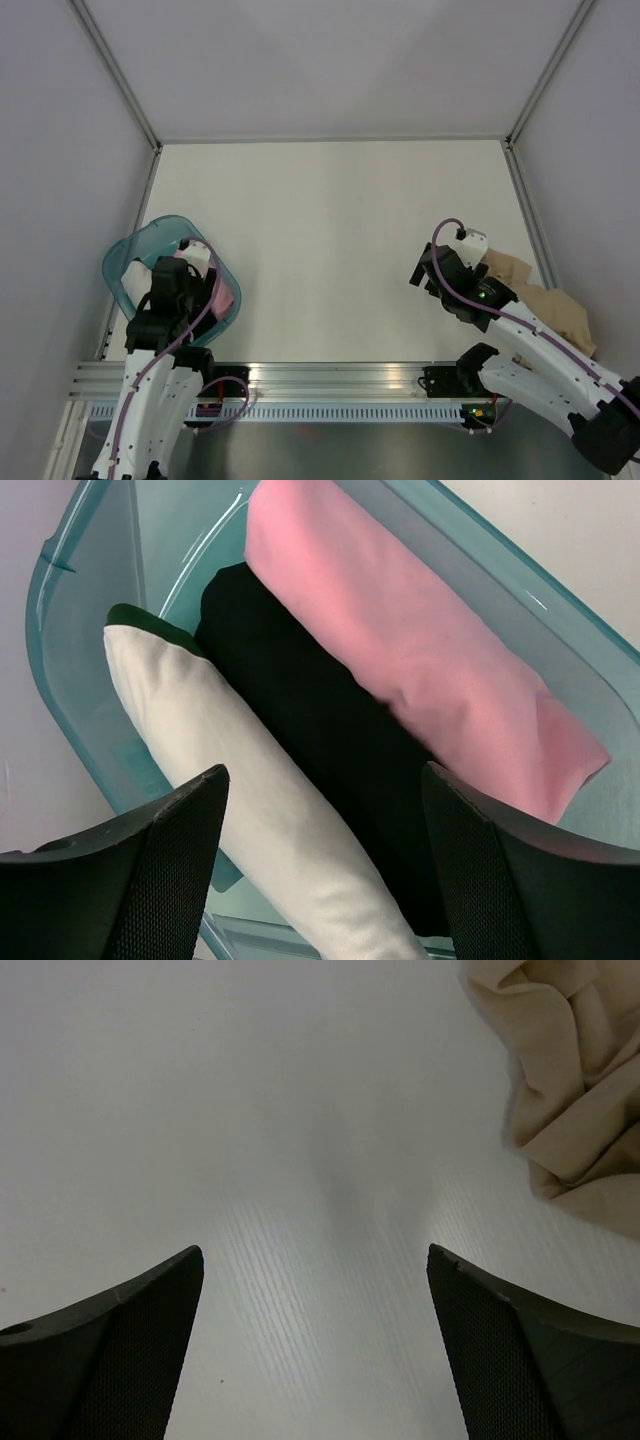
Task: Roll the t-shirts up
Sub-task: Grab a tshirt with the right arm
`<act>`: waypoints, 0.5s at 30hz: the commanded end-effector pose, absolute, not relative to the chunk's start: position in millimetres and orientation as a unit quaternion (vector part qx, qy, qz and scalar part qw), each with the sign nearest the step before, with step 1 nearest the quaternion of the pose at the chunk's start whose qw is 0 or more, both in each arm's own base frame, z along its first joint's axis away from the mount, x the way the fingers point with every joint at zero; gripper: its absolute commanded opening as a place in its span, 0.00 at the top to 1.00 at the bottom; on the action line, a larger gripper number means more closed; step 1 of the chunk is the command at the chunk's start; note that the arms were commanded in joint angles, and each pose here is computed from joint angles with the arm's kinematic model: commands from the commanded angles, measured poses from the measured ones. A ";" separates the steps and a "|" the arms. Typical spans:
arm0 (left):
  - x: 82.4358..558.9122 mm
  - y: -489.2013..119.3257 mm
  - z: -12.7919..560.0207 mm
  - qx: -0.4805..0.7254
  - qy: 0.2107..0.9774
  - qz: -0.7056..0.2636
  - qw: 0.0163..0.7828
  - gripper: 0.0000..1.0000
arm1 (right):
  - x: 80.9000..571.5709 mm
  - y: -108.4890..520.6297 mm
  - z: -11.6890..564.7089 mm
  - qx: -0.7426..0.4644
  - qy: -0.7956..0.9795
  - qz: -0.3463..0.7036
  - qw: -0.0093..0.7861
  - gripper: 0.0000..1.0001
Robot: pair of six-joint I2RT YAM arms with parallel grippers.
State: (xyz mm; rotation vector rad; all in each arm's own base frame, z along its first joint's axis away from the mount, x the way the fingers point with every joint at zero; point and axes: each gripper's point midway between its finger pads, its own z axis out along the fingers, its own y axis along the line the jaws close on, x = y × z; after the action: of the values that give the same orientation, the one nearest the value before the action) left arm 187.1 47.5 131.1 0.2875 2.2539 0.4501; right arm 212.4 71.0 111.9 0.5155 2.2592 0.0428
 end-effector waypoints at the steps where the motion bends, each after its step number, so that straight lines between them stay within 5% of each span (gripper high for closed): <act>1: 190.2 43.2 130.7 0.134 0.893 0.169 0.395 0.17 | 241.8 59.9 120.8 0.231 0.868 -0.049 0.436 0.02; 5: 191.9 42.6 132.7 0.138 0.898 0.167 0.383 0.15 | 261.0 22.6 125.2 0.269 0.850 -0.160 0.423 0.02; 9: 195.0 42.5 139.7 0.130 0.901 0.165 0.380 0.12 | 242.2 -76.4 97.3 0.421 0.802 -0.281 0.317 0.02; 15: 201.4 36.1 142.3 0.131 0.909 0.146 0.368 0.00 | 212.4 -151.9 66.7 0.555 0.738 -0.293 0.248 0.02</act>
State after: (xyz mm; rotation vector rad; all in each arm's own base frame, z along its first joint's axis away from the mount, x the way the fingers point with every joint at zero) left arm 194.1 41.2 127.6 0.3455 2.3542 0.4135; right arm 222.9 -134.4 70.5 1.4090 2.0650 -0.7920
